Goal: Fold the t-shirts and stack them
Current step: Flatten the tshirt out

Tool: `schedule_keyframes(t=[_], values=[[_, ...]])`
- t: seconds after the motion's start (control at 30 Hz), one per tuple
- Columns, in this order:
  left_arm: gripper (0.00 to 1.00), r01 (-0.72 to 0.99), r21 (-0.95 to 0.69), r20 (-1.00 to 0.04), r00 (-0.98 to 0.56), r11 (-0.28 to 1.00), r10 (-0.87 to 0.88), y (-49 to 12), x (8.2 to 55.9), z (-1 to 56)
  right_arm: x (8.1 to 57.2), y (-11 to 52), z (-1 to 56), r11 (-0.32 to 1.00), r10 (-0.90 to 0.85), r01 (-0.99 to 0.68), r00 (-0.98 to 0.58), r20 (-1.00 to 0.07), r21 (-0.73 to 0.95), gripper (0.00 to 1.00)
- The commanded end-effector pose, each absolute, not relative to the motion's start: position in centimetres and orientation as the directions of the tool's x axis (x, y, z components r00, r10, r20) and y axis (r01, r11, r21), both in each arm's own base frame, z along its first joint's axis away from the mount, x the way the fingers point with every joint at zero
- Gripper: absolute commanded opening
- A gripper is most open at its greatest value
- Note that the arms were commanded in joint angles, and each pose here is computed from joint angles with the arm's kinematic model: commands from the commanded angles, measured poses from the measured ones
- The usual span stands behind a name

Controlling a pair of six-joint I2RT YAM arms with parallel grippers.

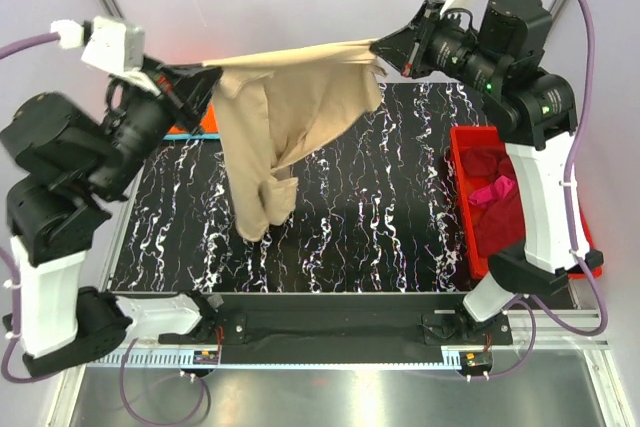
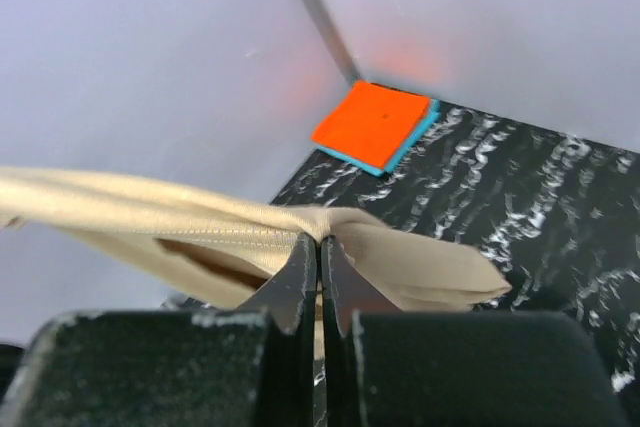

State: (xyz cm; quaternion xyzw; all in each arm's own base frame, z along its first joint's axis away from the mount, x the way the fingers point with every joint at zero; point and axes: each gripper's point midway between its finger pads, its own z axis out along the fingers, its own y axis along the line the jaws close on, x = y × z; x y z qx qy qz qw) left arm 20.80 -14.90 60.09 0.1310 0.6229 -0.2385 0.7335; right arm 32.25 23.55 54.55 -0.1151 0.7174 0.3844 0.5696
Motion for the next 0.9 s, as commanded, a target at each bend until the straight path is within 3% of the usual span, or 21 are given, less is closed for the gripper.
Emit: schedule_keyframes(t=[0.0, 0.07, 0.2, 0.3, 0.4, 0.53, 0.6, 0.77, 0.8, 0.83, 0.87], values=[[0.0, 0.469, -0.197, -0.899, 0.263, 0.861, -0.349, -7.2, 15.2, 64.3, 29.2, 23.6, 58.2, 0.593, 0.274, -0.73, -0.214, -0.938, 0.34, 0.0], [0.0, 0.467, -0.235, -0.881, 0.267, 0.852, -0.39, -4.8, 13.0, 63.7, 24.6, 26.8, 59.4, 0.341, 0.249, -0.874, -0.271, -0.93, 0.346, 0.0], [0.0, 0.49, -0.27, -0.875, 0.235, 0.829, -0.424, -2.4, 10.0, 62.1, 15.0, 32.5, 58.9, -0.07, 0.079, -0.91, -0.413, -0.907, 0.408, 0.0], [0.0, 0.525, -0.244, -0.883, 0.228, 0.815, -0.411, -2.1, 9.1, 61.8, 12.0, 33.6, 57.6, -0.162, -0.017, -0.875, -0.46, -0.888, 0.456, 0.0], [0.0, 0.545, -0.176, -0.937, 0.163, 0.82, -0.309, -5.9, 12.0, 60.2, 12.3, 33.2, 56.2, -0.104, -0.024, -0.876, -0.472, -0.881, 0.472, 0.0], [0.0, 0.542, -0.054, -0.994, 0.048, 0.838, -0.095, -13.5, 17.9, 55.9, 16.6, 32.9, 52.5, 0.157, 0.007, -0.851, -0.507, -0.862, 0.502, 0.0], [0.0, 0.659, -0.002, -0.999, -0.036, 0.752, 0.03, -21.1, 22.2, 51.1, 21.1, 30.5, 45.5, 0.444, 0.008, -0.696, -0.627, -0.779, 0.565, 0.0], [0.0, 0.616, -0.284, -0.903, -0.43, 0.735, 0.011, -25.2, 34.3, 38.0, 26.6, 21.6, 33.1, 0.76, 0.147, -0.267, -0.818, -0.557, 0.593, 0.0], [0.15, 0.576, -0.291, -0.877, -0.48, 0.764, 0.028, -25.1, 35.7, 36.8, 26.9, 19.1, 28.7, 0.812, 0.187, -0.14, -0.857, -0.481, 0.566, 0.0], [0.44, 0.498, -0.287, -0.802, -0.593, 0.818, 0.08, -25.6, 38.7, 31.9, 28.2, 15.9, 26.4, 0.841, 0.271, -0.013, -0.855, -0.442, 0.541, 0.0], [0.47, 0.445, -0.257, -0.763, -0.639, 0.858, 0.103, -25.1, 39.4, 30.5, 28.6, 13.9, 24.2, 0.852, 0.32, 0.074, -0.858, -0.402, 0.519, 0.0]])
